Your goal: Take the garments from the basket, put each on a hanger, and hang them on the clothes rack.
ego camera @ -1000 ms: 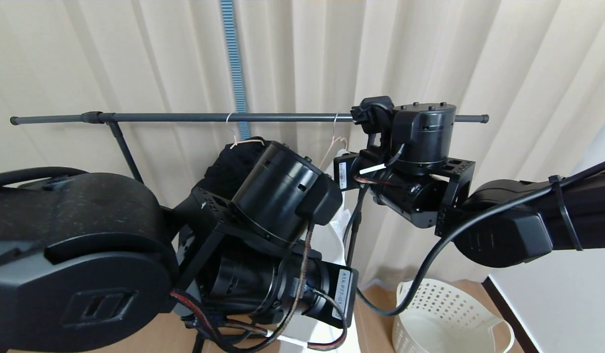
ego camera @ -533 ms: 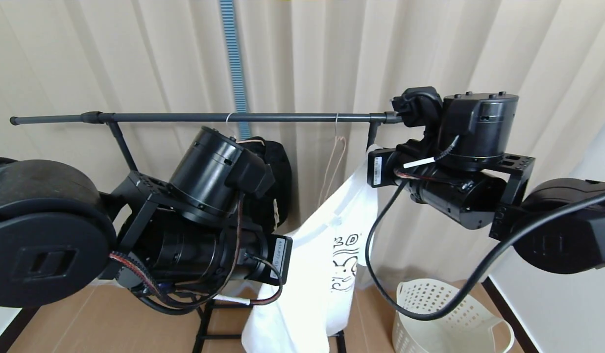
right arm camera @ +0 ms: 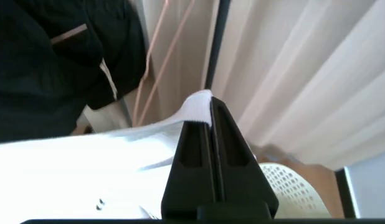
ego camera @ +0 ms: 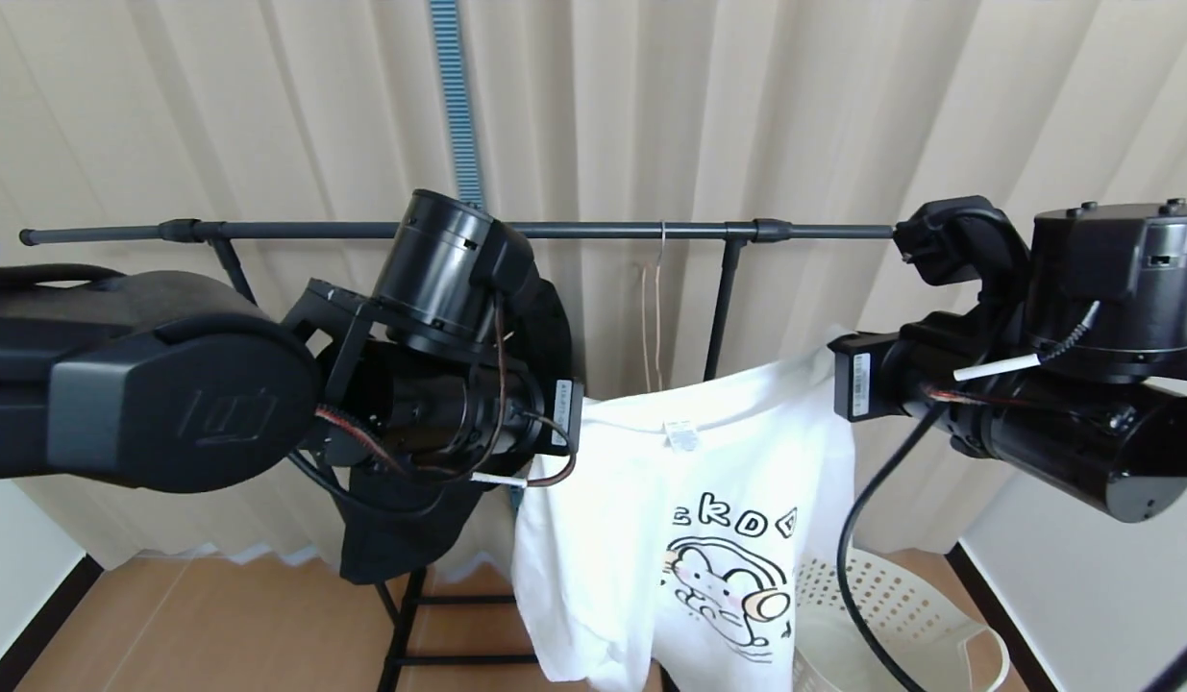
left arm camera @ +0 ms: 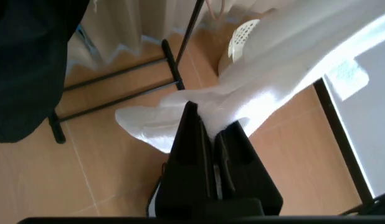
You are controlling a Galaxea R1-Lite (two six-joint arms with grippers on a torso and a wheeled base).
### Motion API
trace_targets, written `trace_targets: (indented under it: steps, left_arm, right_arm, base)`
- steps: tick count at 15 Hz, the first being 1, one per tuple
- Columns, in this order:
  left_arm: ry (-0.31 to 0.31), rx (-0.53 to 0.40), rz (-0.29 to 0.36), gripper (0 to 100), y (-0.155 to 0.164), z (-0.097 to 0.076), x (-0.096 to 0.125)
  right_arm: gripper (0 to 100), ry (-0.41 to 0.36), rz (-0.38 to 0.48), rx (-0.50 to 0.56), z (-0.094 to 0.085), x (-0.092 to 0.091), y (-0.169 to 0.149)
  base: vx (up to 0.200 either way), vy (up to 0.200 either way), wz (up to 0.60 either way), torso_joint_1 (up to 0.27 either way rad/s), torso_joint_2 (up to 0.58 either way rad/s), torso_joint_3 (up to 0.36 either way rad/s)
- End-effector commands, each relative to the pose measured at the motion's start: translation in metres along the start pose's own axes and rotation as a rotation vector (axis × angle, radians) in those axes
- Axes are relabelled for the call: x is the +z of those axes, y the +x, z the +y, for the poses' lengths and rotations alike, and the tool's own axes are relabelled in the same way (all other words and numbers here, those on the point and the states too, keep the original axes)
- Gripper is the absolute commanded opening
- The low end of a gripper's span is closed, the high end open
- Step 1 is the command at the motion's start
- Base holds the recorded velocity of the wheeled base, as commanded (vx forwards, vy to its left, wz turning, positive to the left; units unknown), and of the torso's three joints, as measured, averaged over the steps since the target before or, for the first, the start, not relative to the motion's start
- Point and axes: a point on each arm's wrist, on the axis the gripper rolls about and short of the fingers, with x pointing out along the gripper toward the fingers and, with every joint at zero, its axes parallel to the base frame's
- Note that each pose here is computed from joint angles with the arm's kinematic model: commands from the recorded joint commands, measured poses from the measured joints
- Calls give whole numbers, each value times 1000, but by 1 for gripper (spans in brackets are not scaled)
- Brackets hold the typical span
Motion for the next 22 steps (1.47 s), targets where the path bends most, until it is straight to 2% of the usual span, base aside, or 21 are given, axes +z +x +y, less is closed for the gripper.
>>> trace_targets:
  steps: [1,2,4,6,9,22]
  left_arm:
    - [-3,3,-4,0,17,-4,7]
    - [-6,4,-31,0,20,-8,15]
    - [-9,0,-62,0,22,-12,24]
    - [-10,-9,-77,0,20,-14,28]
    - [9,-19,-83,0,18,-19,29]
    - [21,-42,-115,0,11,-26,35]
  right_arm:
    - [0,1,-2,2,-8,0,-18]
    - [0,-17,38,-2,-11,-7,-21]
    - [0,-36,62,-5,-11,-12,-22]
    - [0,-81,105,-9,-12,-19,-23]
    - [0,-99,135,-11,-12,-26,-23]
    - [0,-132,159,-16,-14,-34,-24]
  base:
    - [0,0,0,0,0,0]
    - [0,0,0,0,0,0]
    - [0,0,0,0,0,0]
    - [0,0,0,0,0,0]
    - [0,0,0,0,0,0]
    - [0,0,0,0,0,0]
